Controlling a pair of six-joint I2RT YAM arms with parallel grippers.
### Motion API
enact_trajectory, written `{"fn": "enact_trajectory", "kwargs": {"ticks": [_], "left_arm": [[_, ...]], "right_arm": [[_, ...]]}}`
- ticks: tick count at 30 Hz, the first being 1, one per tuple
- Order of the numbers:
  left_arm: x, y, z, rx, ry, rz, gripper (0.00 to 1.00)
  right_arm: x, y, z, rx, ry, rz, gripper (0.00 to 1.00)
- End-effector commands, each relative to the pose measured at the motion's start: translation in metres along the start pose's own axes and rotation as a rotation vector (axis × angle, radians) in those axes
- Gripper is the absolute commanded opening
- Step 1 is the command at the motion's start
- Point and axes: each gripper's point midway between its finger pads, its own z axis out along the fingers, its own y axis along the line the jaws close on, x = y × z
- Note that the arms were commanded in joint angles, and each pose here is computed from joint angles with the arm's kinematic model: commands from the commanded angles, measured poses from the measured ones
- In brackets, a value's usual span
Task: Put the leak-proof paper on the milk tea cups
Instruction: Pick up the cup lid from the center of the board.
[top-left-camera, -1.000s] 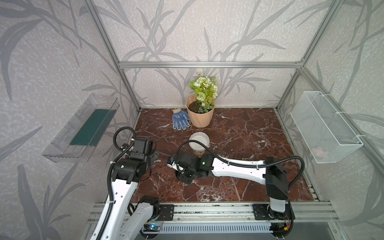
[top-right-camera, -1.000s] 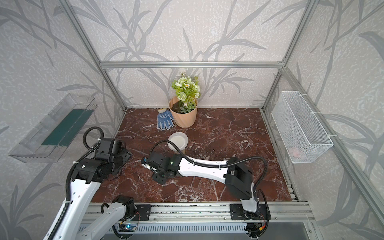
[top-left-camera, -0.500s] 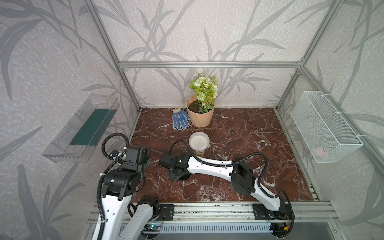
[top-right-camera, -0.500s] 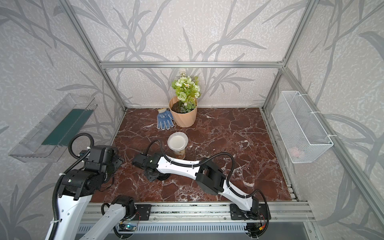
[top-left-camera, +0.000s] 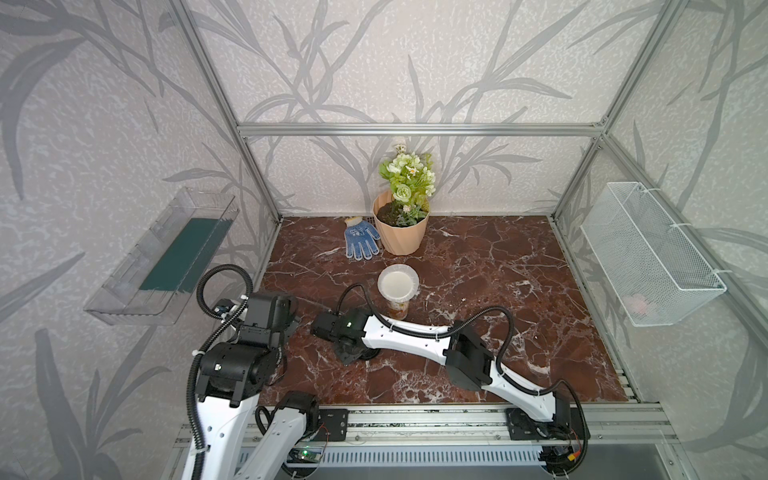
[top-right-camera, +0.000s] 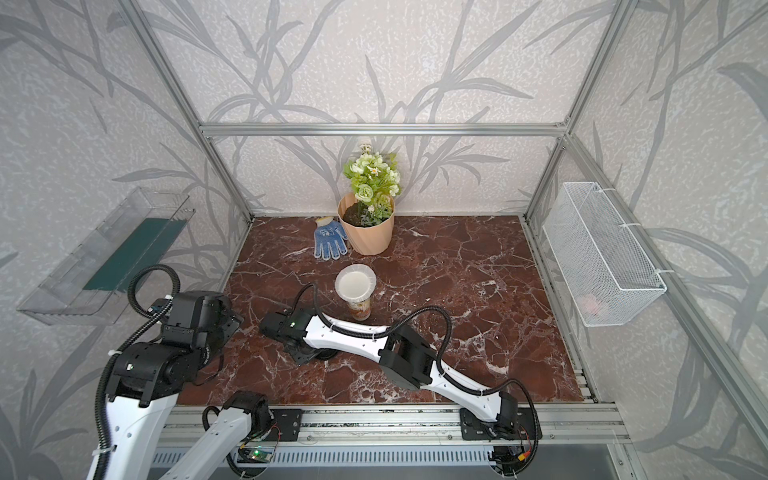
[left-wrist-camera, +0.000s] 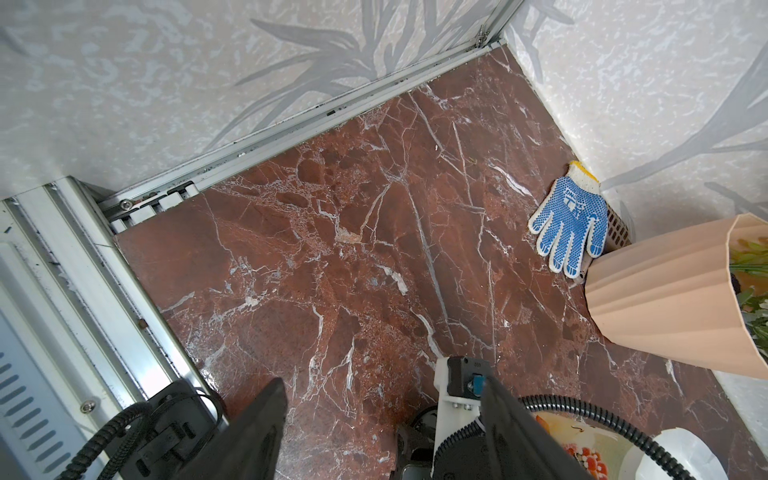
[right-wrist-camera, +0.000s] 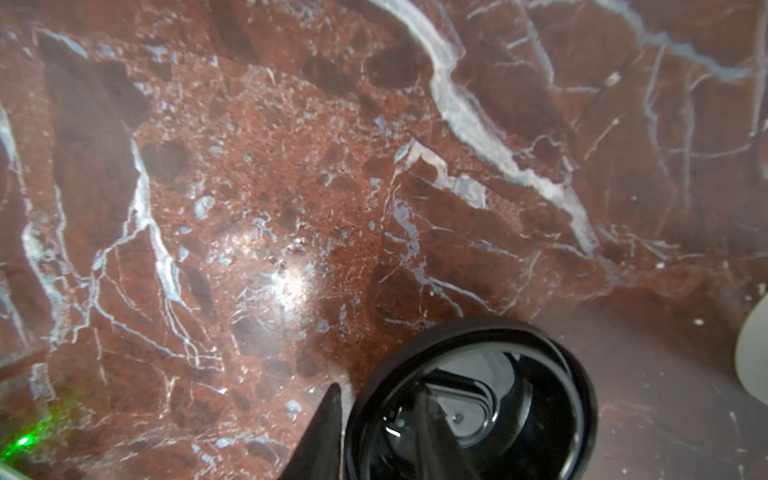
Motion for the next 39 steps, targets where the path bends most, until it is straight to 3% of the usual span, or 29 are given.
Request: {"fn": "enact_trajectory", "kwargs": {"ticks": [1,15,19,23,27,33,37,39], "left_arm": [[-0.008,0.010,-0.007,-0.035,-0.038,0.017,0.74],[-0.015,0.009,-0.012,-0.033,-0.061,0.034,0.74],[-0.019,0.002,-0.013,-0.005,-0.069,0.082,0.74],[-0.021,-0.019,-0.013,0.096,-0.087,0.178,0.74],[-0.018,-0.066,-0.021,0.379,-0.157,0.343,0.74],[0.004,-0.124,-0.065,0.896,-0.337,0.562,0.71],[0.045,-0.160,-0.109,1.326,-0.326,0.723,0.78],[0.057,-0.171,-0.125,1.479,-0.292,0.730,0.79]], "right_arm": [[0.010,-0.003,0.006,0.048,0.038,-0.002,0.29],[0.008,0.001,-0.001,0.023,0.033,-0.002,0.14],[-0.003,0.005,-0.032,-0.020,-0.013,0.010,0.09],[-0.018,0.004,-0.088,-0.103,-0.081,0.044,0.03],[-0.026,-0.007,-0.159,-0.269,-0.119,0.128,0.02],[-0.036,-0.045,-0.266,-0.815,-0.187,0.338,0.00],[-0.031,-0.085,-0.306,-1.022,-0.225,0.436,0.00],[-0.032,-0.099,-0.320,-1.098,-0.246,0.464,0.00]]}}
